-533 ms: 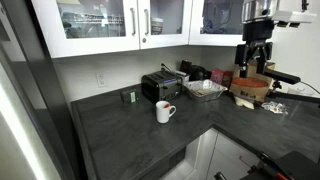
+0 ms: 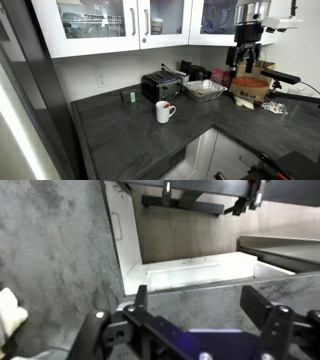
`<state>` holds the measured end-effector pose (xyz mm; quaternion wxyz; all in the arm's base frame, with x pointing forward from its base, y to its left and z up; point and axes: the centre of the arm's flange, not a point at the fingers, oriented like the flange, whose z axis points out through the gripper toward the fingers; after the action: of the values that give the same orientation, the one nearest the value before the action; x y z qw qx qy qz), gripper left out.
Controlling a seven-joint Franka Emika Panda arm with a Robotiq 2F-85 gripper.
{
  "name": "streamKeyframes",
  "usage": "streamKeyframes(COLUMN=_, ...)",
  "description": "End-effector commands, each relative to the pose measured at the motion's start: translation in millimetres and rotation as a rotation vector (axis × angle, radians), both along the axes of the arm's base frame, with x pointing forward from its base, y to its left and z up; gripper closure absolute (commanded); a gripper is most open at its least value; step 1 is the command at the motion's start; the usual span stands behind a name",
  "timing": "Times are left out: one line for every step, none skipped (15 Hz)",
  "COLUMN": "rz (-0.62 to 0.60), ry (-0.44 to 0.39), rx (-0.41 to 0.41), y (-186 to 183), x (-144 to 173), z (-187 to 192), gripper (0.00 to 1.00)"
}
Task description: Take the marker from the cup and put it on the countertop
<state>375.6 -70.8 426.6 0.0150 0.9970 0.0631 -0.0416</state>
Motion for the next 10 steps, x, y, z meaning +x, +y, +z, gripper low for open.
streamKeyframes(rz=0.146, ry=-0.117, rx=-0.003, y=19, x=45, z=-25, gripper=0.0)
streamKeyframes(rz=0.18, ry=-0.145, rx=0.013, y=29, x=62, z=-36, gripper=0.0)
streamKeyframes(rz=0.225, ry=-0.179, rx=0.012, y=41, x=76, z=-47, gripper=0.0)
streamKeyframes(rz=0.249, ry=-0.234, rx=0.008, y=54, x=90, z=-60, gripper=0.0)
streamKeyframes(rz=0.288, ry=-0.255, rx=0.004, y=65, x=103, z=-73, gripper=0.0)
streamKeyframes(rz=0.334, ry=-0.266, rx=0.009, y=76, x=115, z=-87, gripper=0.0)
streamKeyframes(rz=0.374, ry=-0.272, rx=0.023, y=86, x=125, z=-99, gripper=0.0)
streamKeyframes(rz=0.407, ry=-0.273, rx=0.023, y=98, x=137, z=-115, gripper=0.0)
streamKeyframes(rz=0.428, ry=-0.27, rx=0.026, y=108, x=147, z=-126, gripper=0.0)
streamKeyframes(rz=0.456, ry=-0.265, rx=0.025, y=116, x=158, z=-140, gripper=0.0)
